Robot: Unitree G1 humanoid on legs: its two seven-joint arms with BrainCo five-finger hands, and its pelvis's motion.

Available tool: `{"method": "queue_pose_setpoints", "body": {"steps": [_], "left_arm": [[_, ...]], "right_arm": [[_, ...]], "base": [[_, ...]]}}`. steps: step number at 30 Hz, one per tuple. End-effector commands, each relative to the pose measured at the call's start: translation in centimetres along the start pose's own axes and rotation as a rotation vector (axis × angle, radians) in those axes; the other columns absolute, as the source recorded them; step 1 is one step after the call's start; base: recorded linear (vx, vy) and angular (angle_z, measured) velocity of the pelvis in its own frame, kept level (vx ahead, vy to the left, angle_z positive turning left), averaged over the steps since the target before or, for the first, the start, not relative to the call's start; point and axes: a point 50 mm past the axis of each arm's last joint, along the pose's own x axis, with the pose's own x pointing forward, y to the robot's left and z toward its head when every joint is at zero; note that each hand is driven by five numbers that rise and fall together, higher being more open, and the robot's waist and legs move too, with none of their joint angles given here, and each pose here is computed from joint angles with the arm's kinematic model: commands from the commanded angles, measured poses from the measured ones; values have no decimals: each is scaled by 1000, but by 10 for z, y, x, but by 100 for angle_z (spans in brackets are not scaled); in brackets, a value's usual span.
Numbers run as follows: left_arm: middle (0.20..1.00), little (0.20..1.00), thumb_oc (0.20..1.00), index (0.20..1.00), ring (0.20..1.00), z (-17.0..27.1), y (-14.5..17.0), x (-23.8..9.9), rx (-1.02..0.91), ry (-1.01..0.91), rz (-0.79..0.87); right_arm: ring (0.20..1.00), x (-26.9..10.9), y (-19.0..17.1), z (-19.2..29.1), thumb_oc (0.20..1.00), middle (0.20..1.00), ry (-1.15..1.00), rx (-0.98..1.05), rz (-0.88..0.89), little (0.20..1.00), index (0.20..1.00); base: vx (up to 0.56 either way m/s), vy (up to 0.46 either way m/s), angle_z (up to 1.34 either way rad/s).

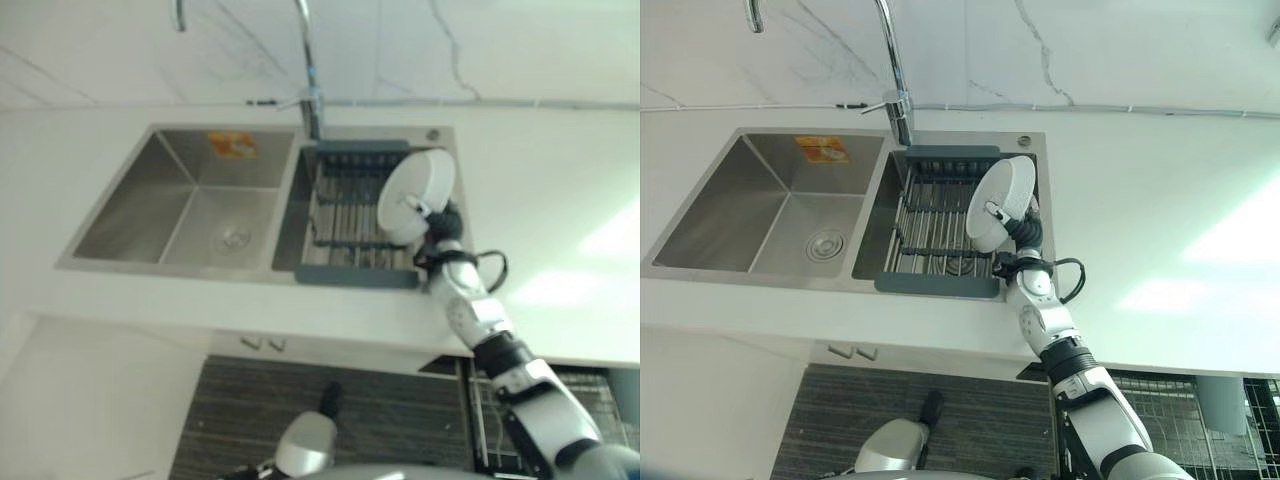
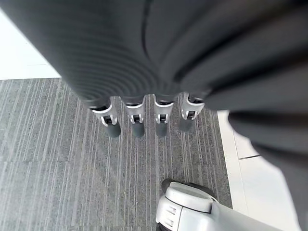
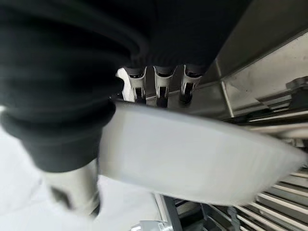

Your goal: Place the dishes in the dishwasher.

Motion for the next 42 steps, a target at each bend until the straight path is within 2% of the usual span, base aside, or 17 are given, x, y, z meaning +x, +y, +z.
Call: {"method": "queue_pose_setpoints", "body": {"steps": [1,2,12,19,27,33,38,42], "left_arm": [[1000,1000,1000,1000,1000,-5,10,-1,120,29,27],[1000,1000,1000,1000,1000,-5,11,-1,122,28,27],[1000,1000,1000,1000,1000,-2,12,-1,127,20,27],[1000,1000,1000,1000,1000,-4,7,-1,108,22,14],[1000,1000,1000,1000,1000,-5,7,0,118,36,39],[1000,1000,1000,1000,1000,2,6,1,165,35,36],[1000,1000,1000,1000,1000,11,-4,3,181,26,5],[1000,1000,1000,1000,1000,16,-9,4,177,16,-8]], "right_arm": [[219,11,13,22,219,219,-70,15,46,219,219],[200,12,14,24,200,200,-73,15,47,200,200],[200,16,19,37,200,200,-167,22,44,200,200],[200,-1,22,55,200,200,-398,242,27,200,200],[200,-25,26,76,200,200,-609,312,114,200,200],[200,-38,6,94,200,200,-710,362,135,200,200],[200,-59,-26,121,200,200,-802,419,114,200,200],[200,-69,-50,131,200,200,-828,351,75,200,200]], "base": [[0,0,0],[0,0,0],[1,0,1],[-25,-16,-1],[-82,-108,-27],[-69,-125,-59],[-31,-81,-69],[1,-46,-65]]}}
